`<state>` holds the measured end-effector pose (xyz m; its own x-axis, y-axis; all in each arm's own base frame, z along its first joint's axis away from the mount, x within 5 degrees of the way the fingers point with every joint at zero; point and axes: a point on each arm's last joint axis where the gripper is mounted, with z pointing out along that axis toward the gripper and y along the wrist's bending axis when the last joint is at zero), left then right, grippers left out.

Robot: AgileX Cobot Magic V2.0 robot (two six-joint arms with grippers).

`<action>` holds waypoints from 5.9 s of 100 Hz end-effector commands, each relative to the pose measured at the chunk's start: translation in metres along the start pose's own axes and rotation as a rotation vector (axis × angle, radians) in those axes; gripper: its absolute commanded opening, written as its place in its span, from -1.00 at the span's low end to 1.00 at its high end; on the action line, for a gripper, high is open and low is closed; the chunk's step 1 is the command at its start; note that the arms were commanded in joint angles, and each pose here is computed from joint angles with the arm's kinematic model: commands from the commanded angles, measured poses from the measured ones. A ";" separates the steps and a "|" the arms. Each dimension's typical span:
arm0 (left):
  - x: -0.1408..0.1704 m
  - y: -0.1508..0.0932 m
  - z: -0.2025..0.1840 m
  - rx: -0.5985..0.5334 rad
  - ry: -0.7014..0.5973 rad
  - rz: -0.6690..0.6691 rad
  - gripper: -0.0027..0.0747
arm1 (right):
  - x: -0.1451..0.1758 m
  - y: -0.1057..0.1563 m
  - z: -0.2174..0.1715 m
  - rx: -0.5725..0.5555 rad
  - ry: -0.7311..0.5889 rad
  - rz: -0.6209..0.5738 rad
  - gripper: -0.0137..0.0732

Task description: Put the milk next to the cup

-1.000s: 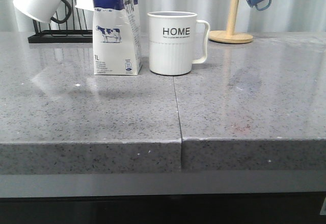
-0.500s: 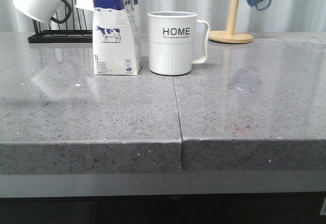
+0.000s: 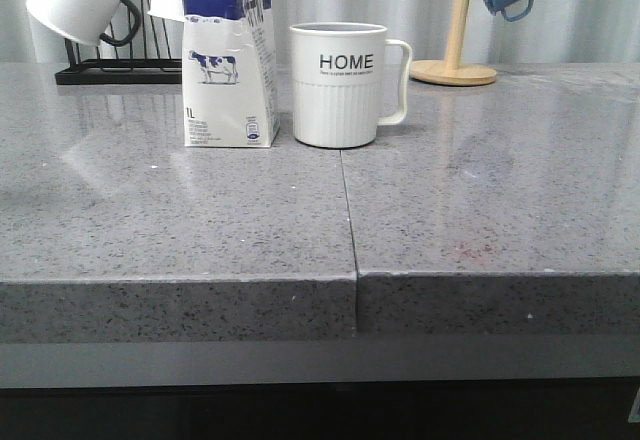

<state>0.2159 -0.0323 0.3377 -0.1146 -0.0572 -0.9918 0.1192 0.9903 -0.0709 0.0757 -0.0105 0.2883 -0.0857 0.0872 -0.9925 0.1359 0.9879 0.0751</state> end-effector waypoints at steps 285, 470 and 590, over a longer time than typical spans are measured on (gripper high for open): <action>0.130 0.020 -0.156 -0.113 -0.161 0.064 -0.98 | -0.016 0.002 -0.001 -0.016 -0.103 -0.015 -0.97; 0.149 0.021 -0.149 -0.094 -0.235 0.062 -0.98 | -0.017 0.002 -0.002 -0.007 -0.115 -0.091 -0.97; 0.149 0.021 -0.149 -0.094 -0.235 0.062 -0.99 | 0.071 0.005 -0.018 -0.191 -0.294 -0.111 -0.97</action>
<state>0.0556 -0.0009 0.2124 0.0618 0.0033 -0.9981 0.0183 0.9998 0.0045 0.0564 0.0032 0.2055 0.0806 -0.0336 -0.9962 -0.0535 0.9978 -0.0380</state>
